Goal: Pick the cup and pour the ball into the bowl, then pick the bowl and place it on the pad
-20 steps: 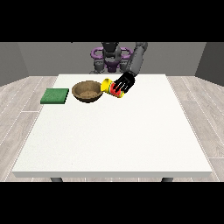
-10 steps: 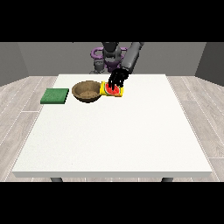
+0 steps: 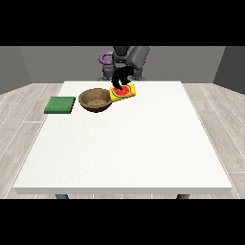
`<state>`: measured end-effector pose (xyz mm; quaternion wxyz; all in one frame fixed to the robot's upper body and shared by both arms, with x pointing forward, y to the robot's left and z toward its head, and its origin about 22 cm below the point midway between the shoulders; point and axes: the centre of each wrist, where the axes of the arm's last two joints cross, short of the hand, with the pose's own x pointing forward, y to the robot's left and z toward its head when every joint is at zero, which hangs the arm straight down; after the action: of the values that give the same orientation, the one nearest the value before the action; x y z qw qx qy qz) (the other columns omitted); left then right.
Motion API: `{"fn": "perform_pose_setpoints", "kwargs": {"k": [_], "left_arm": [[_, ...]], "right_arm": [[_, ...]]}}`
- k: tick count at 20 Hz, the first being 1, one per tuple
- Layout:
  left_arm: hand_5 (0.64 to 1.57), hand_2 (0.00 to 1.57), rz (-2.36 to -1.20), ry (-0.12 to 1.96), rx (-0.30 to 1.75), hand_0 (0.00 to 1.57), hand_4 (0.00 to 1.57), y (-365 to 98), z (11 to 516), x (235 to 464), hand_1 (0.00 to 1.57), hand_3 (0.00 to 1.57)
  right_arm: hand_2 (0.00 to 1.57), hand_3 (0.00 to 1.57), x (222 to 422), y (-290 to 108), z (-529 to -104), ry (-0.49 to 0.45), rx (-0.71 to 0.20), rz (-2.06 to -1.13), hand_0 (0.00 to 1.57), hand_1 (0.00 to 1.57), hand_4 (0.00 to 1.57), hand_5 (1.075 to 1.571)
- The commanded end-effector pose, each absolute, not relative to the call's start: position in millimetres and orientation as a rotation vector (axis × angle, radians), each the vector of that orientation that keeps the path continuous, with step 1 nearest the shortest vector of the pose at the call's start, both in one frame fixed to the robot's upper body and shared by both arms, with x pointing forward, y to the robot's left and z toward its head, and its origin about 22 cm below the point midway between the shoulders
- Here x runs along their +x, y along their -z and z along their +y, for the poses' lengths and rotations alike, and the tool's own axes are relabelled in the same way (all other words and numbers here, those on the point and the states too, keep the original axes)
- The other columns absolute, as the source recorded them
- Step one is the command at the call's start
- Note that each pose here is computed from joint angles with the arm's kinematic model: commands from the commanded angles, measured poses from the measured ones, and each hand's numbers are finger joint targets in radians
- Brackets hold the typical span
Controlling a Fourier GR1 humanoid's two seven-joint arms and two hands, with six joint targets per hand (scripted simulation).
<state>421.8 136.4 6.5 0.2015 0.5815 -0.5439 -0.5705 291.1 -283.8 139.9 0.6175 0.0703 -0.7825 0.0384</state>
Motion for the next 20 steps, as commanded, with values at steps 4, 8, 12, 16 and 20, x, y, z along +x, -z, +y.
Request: {"fn": "perform_pose_setpoints", "kwargs": {"k": [4,8,12,16,20], "left_arm": [[1.509,1.57,-1.356,1.863,1.795,1.50,1.05,-12.4,84.4,413.7,1.50,1.57],[1.507,1.57,-1.418,1.900,1.762,1.50,1.06,-2.4,72.8,399.6,1.50,1.57],[1.510,1.57,-1.552,1.462,1.527,1.42,0.94,-2.4,102.3,404.8,1.42,1.57],[1.548,1.47,-1.628,1.093,1.449,1.11,0.95,-29.2,148.1,422.1,1.11,1.48],[1.568,1.57,-1.693,0.774,1.302,1.24,0.76,-22.1,179.9,414.4,1.24,1.57]], "right_arm": [[0.00,0.00,296.7,-112.5,-286.5,-0.067,0.153,-1.733,0.00,0.00,0.38,1.566],[0.00,0.00,296.9,-107.2,-307.7,-0.028,0.113,-1.714,0.00,0.00,0.38,1.564],[0.00,0.00,288.6,-114.6,-315.9,-0.049,0.101,-1.754,0.00,0.00,0.38,1.564],[0.00,0.00,271.0,-98.3,-344.5,-0.024,0.064,-1.704,0.00,0.00,0.38,1.564],[0.00,0.00,269.2,-107.4,-347.6,-0.012,0.064,-1.767,0.00,0.00,0.38,1.565]]}}
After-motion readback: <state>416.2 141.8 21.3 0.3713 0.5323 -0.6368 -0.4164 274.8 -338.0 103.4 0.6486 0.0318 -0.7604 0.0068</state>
